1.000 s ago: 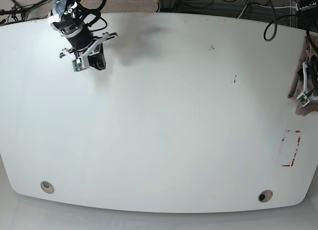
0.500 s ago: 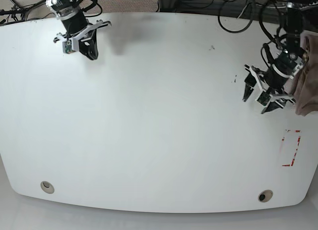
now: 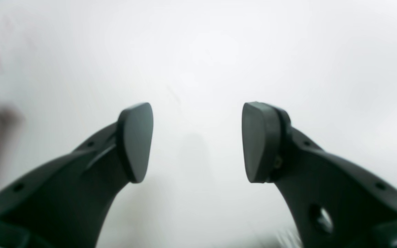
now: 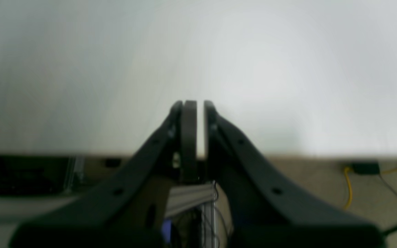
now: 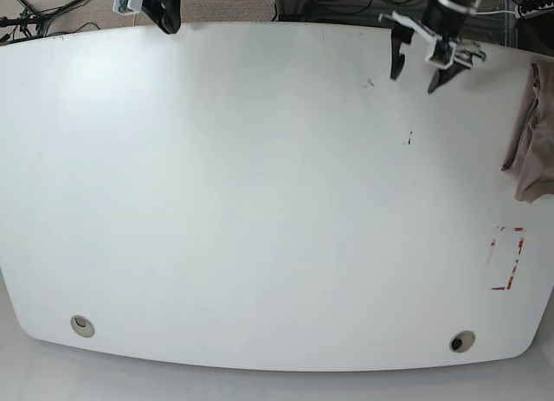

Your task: Fold the T-shirt properly

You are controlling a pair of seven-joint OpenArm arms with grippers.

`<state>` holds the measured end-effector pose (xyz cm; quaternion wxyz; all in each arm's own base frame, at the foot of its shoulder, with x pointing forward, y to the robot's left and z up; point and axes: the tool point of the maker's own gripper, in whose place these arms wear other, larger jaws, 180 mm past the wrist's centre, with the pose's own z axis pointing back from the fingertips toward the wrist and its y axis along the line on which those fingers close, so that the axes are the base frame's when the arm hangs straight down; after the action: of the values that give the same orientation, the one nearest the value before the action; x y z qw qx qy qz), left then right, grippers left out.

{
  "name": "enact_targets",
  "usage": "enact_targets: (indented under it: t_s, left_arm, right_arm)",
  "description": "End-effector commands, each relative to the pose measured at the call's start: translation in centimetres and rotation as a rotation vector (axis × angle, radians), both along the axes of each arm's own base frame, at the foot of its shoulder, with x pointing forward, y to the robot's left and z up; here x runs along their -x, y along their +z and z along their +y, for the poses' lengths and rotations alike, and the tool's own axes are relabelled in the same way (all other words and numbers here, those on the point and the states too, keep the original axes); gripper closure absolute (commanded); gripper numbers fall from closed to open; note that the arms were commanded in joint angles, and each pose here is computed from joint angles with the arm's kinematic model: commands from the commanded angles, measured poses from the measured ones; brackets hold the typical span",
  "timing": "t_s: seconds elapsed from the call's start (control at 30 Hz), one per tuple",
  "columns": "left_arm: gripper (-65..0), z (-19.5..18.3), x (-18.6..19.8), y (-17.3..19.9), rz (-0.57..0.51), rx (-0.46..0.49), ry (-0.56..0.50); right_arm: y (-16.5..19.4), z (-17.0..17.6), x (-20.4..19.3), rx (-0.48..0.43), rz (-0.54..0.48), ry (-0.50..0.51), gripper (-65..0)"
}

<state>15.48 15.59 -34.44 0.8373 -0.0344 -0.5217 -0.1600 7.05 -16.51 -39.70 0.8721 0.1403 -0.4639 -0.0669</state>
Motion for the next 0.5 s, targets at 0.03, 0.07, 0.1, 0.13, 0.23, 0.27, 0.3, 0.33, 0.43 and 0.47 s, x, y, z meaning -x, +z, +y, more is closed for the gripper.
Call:
enact_targets:
  t_s: [0.03, 0.07, 0.1, 0.13, 0.23, 0.27, 0.3, 0.33, 0.43, 0.47]
  left_arm:
    - [-37.2, -0.8, 5.9, -1.0, 0.124, 0.045, 0.043]
    - [-37.2, -0.8, 6.8, -1.3, 0.150, 0.047, 0.048]
    - [-37.2, -0.9, 7.9, -1.5, 0.181, 0.051, 0.056]
    - [-37.2, -0.9, 9.1, -1.8, 0.213, 0.054, 0.064]
    - [-37.2, -1.3, 12.1, -3.1, 0.306, 0.069, 0.077]
    - [-37.2, -1.7, 14.0, -3.9, 0.363, 0.082, 0.080]
    - [-37.2, -2.1, 15.3, -4.7, 0.404, 0.092, 0.082]
    - [-37.2, -2.3, 16.0, -5.2, 0.428, 0.099, 0.081]
    - [-37.2, -3.1, 20.5, -8.5, 0.571, 0.117, 0.083]
    - [-37.2, -3.1, 21.7, -9.8, 0.612, 0.118, 0.087]
  right_arm:
    - [-0.4, 0.4, 4.0, -0.050, 0.028, -0.046, -3.5]
    - [-0.6, 0.5, 4.7, -0.058, 0.035, -0.054, -3.5]
    - [-0.8, 0.6, 5.5, -0.069, 0.042, -0.065, -3.5]
    - [-1.1, 0.7, 6.5, -0.078, 0.051, -0.081, -3.5]
    - [-1.9, 1.0, 8.7, -0.104, 0.074, -0.115, -3.5]
    - [-2.7, 1.2, 10.1, -0.120, 0.095, -0.130, -3.5]
    - [-3.3, 1.2, 11.1, -0.127, 0.111, -0.137, -3.5]
    - [-3.6, 1.2, 11.8, -0.131, 0.124, -0.139, -3.5]
    - [-5.9, 1.9, 13.8, -0.160, 0.172, -0.130, -3.5]
    - [-6.7, 2.3, 14.2, -0.172, 0.189, -0.128, -3.5]
